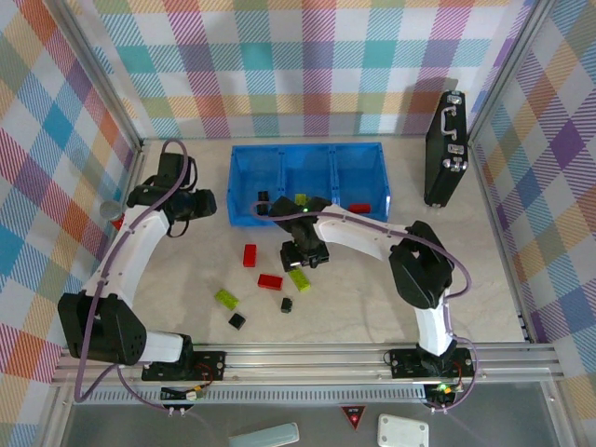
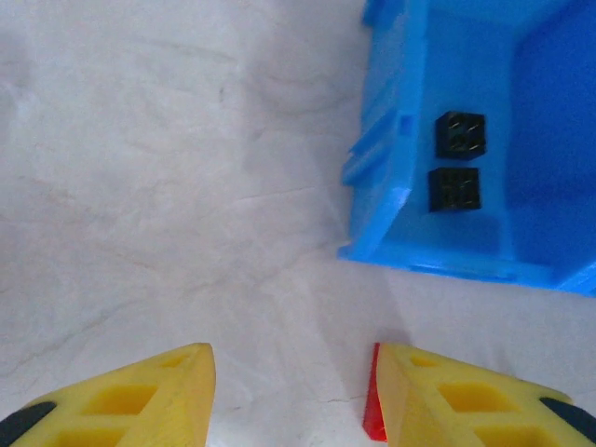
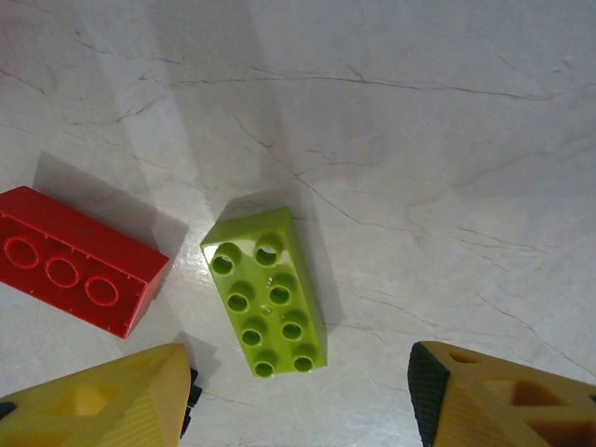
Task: Sort the legos into containers by color
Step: Pick up the lego from the bottom-center of the table.
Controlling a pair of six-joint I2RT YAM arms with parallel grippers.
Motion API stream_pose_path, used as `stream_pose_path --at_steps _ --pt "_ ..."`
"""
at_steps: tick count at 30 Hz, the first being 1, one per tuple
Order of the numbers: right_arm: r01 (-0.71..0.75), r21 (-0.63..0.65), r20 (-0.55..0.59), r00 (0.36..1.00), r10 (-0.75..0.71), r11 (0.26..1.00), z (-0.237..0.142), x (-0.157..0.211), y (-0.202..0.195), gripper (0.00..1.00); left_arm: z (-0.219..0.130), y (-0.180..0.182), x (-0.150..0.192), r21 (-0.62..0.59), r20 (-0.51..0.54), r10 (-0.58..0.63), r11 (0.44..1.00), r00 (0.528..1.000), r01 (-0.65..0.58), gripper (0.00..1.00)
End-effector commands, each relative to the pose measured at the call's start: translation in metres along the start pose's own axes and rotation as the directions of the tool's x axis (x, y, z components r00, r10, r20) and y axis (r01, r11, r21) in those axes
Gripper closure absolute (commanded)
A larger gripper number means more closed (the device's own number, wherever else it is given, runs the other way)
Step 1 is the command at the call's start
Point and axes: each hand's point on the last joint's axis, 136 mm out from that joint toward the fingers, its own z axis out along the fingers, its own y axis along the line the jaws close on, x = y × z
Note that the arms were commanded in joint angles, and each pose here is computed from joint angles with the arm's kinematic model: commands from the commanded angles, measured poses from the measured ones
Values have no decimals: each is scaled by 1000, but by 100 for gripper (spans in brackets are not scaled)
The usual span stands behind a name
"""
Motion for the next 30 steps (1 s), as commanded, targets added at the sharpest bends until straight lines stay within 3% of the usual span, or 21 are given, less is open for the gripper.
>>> stream_pose_path --at_steps 1,19,30 --pt "40 16 -34 999 -39 999 3 3 6 36 1 10 11 -20 -1 22 1000 1000 -22 51" --pt "128 118 -90 989 -118 985 37 -1 16 40 10 16 19 -23 16 44 999 999 -44 51" --pt "140 135 -118 985 -124 981 47 6 13 48 11 14 22 -12 4 46 999 999 -46 51"
